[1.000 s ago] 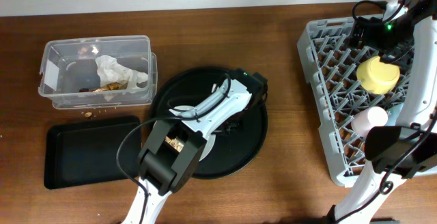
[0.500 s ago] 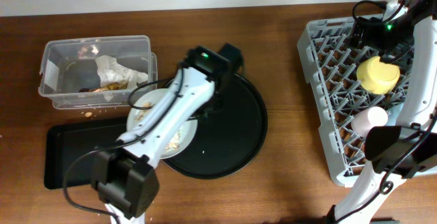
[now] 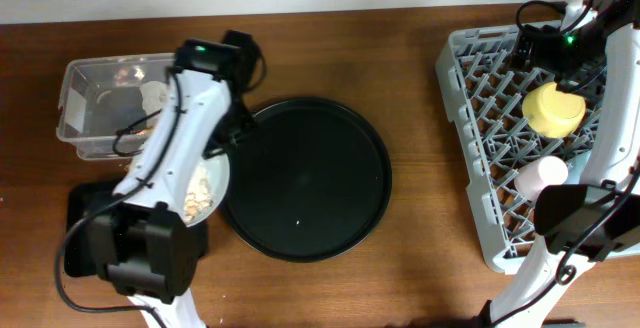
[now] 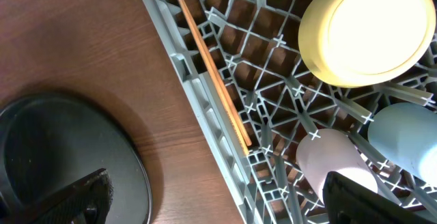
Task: Sort waste into correct bins and load items into the dishwasher rack
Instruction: 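Lift the white plate with the left gripper over the black rectangular tray, then tilt the plate with the left gripper to dump scraps onto the tray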
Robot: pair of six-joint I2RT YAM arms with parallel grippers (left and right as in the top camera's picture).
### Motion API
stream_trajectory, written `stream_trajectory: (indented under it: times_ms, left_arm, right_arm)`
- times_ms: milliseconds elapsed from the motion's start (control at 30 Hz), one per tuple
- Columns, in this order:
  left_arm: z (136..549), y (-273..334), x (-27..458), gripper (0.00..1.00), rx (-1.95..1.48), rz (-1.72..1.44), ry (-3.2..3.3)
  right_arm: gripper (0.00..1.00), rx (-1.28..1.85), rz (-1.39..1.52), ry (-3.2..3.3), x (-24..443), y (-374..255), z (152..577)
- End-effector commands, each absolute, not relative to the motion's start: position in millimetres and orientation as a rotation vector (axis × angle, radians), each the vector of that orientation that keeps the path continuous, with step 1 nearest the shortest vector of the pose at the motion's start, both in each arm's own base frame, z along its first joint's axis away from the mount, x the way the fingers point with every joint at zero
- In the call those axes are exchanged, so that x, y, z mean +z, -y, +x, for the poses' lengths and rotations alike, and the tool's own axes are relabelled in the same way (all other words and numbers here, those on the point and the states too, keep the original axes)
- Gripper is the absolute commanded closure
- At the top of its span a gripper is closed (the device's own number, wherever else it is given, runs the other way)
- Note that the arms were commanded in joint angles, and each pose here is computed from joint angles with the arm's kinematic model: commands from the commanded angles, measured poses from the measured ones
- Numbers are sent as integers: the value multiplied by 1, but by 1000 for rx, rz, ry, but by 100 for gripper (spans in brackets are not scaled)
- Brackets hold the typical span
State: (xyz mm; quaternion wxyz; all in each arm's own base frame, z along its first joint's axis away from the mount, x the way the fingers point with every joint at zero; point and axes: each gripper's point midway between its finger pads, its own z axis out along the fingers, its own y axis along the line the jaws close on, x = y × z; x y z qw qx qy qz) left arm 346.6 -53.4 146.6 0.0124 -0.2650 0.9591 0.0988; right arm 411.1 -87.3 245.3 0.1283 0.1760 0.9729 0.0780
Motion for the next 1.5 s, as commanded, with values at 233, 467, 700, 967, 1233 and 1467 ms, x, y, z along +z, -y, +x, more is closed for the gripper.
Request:
stream_trajectory:
  times_ms: [233,467,700,967,1233,1467]
  left_arm:
    - [358,21,155,99,14,-880,-3022]
    - [359,22,156,99,-185,-847,-3058]
    - [359,15,159,99,-445,-858,-3065]
    - [346,-7,155,99,-675,-933,-3056]
    - [340,-8,165,99,-905,-921,-3018]
    - [334,-23,171,99,-990,-949,-2975]
  right_arm:
    - [1,214,514,-2832,244,89,412]
    - [1,214,514,-2832,244,89,412]
    - [1,214,514,-2832,244,89,412]
    - [1,214,514,-2832,244,89,412]
    - [1,214,514,-2832,244,89,412]
    - [1,214,514,-2832,244,89,412]
